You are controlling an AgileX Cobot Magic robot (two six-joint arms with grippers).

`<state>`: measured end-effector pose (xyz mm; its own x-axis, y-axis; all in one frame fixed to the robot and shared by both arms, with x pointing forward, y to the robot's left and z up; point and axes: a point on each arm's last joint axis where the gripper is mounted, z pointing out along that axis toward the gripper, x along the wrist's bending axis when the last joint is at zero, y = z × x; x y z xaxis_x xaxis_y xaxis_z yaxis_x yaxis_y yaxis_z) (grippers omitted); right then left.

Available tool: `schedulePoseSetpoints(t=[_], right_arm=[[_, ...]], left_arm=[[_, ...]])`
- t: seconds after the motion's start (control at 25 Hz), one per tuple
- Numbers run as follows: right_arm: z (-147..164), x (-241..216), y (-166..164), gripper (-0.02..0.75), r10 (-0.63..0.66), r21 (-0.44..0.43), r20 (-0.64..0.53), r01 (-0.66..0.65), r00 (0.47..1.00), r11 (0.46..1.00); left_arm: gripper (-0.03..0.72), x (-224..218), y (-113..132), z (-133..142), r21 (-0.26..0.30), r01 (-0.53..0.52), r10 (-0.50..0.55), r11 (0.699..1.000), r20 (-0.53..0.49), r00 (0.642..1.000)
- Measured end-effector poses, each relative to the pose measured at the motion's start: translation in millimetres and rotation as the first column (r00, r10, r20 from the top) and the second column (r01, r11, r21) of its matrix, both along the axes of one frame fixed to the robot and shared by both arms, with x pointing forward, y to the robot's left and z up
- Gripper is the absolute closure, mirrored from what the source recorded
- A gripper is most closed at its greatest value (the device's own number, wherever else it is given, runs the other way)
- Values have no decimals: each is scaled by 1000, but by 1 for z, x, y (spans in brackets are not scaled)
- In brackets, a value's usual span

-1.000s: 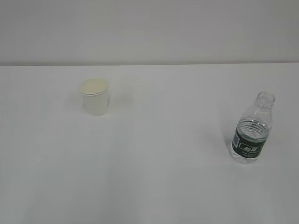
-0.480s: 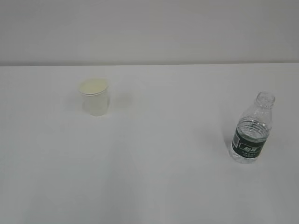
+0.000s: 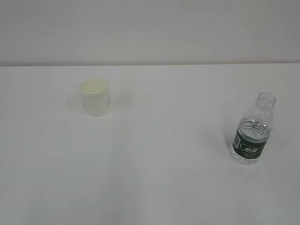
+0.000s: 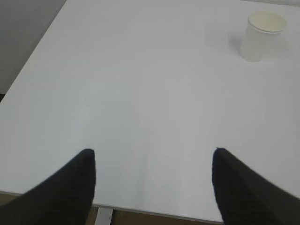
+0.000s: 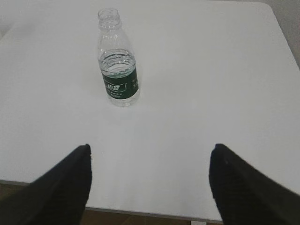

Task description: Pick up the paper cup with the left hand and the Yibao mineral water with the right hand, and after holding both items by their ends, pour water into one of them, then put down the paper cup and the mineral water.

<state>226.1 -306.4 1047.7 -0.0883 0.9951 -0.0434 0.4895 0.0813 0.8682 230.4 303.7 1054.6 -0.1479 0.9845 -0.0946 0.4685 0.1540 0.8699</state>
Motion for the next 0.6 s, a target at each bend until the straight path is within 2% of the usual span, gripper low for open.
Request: schedulePoseSetpoints(t=[0.32, 0.6], right_arm=[[0, 0, 0, 148, 0, 0, 0, 0, 1000, 1000], [0, 0, 0, 148, 0, 0, 0, 0, 1000, 1000]], left_arm=[[163, 0, 0, 0, 0, 0, 0, 1000, 0, 1000], [165, 0, 0, 0, 0, 0, 0, 1000, 0, 1000]])
